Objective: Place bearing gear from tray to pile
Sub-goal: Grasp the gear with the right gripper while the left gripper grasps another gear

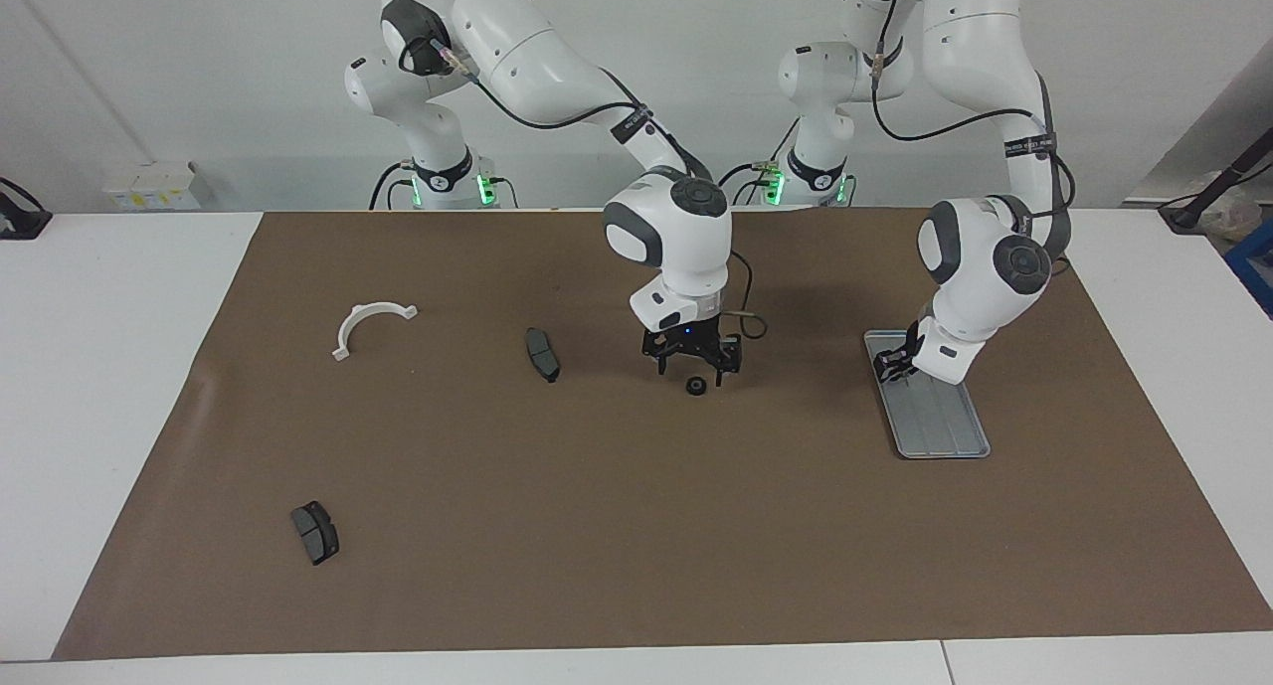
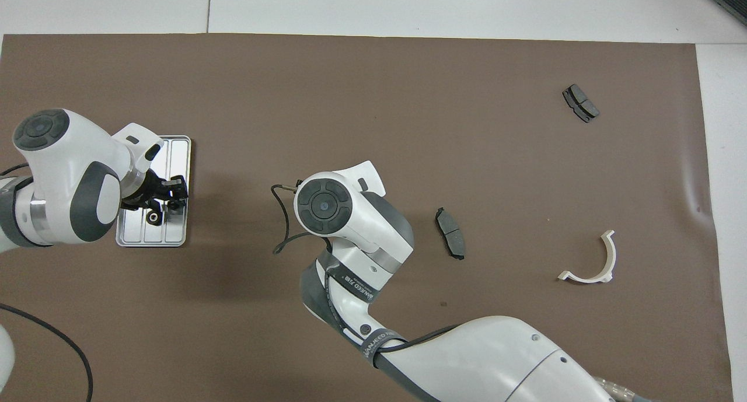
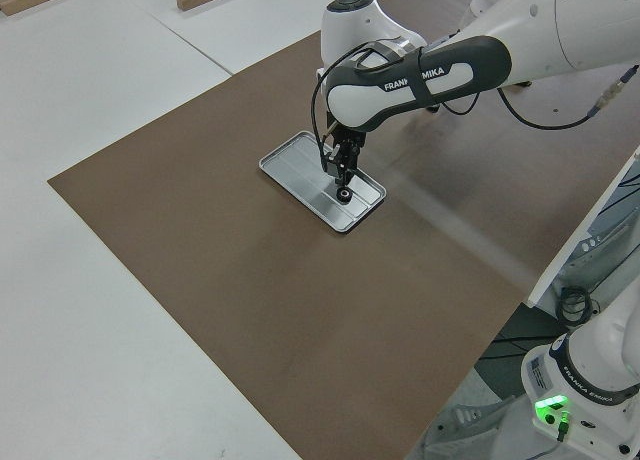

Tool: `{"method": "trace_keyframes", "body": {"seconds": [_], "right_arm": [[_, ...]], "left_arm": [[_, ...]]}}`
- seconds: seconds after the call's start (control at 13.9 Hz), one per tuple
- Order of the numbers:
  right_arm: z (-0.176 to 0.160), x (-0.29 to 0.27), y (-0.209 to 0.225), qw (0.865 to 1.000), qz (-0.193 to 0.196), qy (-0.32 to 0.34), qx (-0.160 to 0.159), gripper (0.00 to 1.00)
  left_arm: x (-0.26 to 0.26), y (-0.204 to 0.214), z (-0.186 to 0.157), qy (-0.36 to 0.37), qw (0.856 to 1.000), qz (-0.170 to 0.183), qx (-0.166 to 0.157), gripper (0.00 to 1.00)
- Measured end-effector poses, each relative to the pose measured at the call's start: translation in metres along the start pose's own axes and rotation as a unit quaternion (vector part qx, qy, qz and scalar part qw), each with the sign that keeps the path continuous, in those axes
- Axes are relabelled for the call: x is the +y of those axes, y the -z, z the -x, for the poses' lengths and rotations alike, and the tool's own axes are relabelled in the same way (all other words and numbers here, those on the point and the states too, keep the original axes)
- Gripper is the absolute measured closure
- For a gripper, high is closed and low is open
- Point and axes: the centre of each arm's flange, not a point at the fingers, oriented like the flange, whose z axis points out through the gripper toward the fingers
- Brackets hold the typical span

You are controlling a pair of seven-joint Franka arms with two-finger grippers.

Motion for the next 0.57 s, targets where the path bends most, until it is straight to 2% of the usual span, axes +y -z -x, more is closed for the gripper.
{"method": "trace_keyframes", "body": {"seconds": [0.22, 0.29, 0.36, 0.43, 0.57], "right_arm": [[0.0, -0.001, -0.003, 1.0, -0.006, 0.003, 0.004, 0.07], [0.001, -0.001, -0.005, 1.0, -0.005, 0.006, 0.005, 0.14], [0.003, -0.001, -0.009, 1.0, -0.004, 0.01, 0.006, 0.28], [0.005, 0.0, -0.013, 1.0, -0.004, 0.012, 0.007, 0.32], [0.009, 0.001, -0.019, 1.0, 0.0, 0.02, 0.007, 0.34]], "left_arm": [[-0.004, 0.0, 0.001, 0.003, 1.0, 0.0, -0.001, 0.52], [-0.004, 0.0, 0.002, 0.003, 1.0, 0.0, -0.001, 0.53], [-0.005, -0.003, 0.004, 0.003, 1.0, 0.0, -0.004, 0.56], [-0.005, -0.007, 0.006, 0.003, 1.0, -0.001, -0.008, 0.56], [-0.004, -0.007, 0.007, 0.005, 1.0, 0.001, -0.002, 0.58]]}}
